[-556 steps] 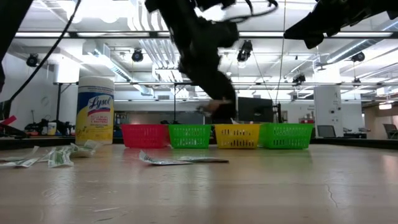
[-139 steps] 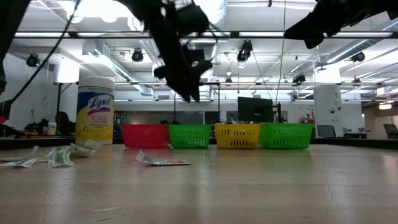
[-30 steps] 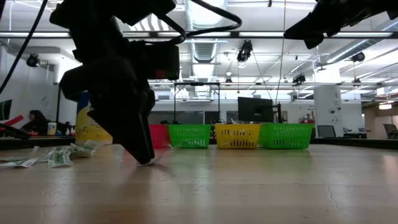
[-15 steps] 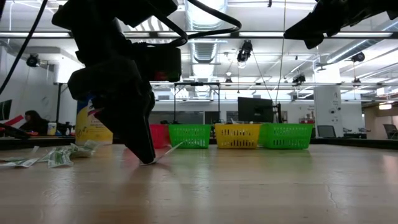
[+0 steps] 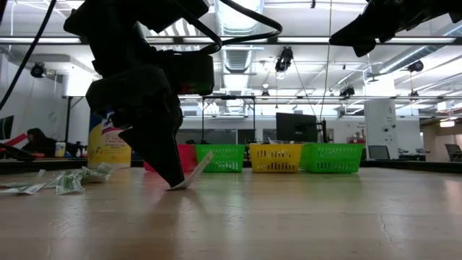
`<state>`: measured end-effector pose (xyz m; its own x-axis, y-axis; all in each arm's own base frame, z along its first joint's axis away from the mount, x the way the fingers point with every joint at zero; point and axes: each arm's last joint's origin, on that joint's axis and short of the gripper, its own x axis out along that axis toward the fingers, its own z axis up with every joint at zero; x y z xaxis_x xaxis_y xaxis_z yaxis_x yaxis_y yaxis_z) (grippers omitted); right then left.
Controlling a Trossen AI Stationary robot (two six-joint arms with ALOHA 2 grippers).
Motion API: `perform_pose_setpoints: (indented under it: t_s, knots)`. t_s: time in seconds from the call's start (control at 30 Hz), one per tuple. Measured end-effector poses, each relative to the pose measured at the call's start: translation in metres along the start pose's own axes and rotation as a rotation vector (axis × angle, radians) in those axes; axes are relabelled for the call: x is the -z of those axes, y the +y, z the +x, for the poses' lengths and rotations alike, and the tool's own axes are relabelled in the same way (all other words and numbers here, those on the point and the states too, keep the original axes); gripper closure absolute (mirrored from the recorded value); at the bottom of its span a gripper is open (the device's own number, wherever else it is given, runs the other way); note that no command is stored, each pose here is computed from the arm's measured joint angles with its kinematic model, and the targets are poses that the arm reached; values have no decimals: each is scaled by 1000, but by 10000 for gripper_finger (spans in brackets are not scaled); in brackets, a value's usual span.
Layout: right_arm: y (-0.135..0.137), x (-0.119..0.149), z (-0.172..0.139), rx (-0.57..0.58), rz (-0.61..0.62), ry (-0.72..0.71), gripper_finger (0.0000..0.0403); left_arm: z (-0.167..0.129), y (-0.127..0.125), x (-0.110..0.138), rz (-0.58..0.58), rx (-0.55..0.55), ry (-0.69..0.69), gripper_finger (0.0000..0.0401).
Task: Pick & Place First Aid Supplies
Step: Put the orange ointment pack into the left green bin
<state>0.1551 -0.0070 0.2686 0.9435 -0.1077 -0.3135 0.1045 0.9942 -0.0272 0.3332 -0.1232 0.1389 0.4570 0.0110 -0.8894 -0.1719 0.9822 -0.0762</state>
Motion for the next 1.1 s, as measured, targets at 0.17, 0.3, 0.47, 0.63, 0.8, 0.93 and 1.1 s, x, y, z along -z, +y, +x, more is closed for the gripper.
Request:
perform_pose_setpoints:
  t_s: [0.17, 0.3, 0.47, 0.63, 0.8, 0.93, 1.1]
  knots:
    - [0, 0, 0, 0, 0, 0, 351, -1, 0, 0, -5, 1, -4, 400]
    - [0, 0, 0, 0, 1, 0, 351, -5, 1, -3, -11, 4, -19, 400]
    - [0, 0, 0, 0, 0, 1, 351, -12, 2, -10, -25, 19, -47, 401]
    - [0, 0, 0, 0, 0, 0, 351, -18, -1, -20, -34, 31, -83, 401]
    - [0, 0, 0, 0, 0, 0, 351, -27, -5, -31, -12, 70, -115, 401]
    - [0, 0, 0, 0, 0, 0, 351, -39, -10, -45, 45, 115, -166, 401]
    - [0, 0, 0, 0, 0, 0, 351, -62, -17, -69, 148, 187, -274, 401]
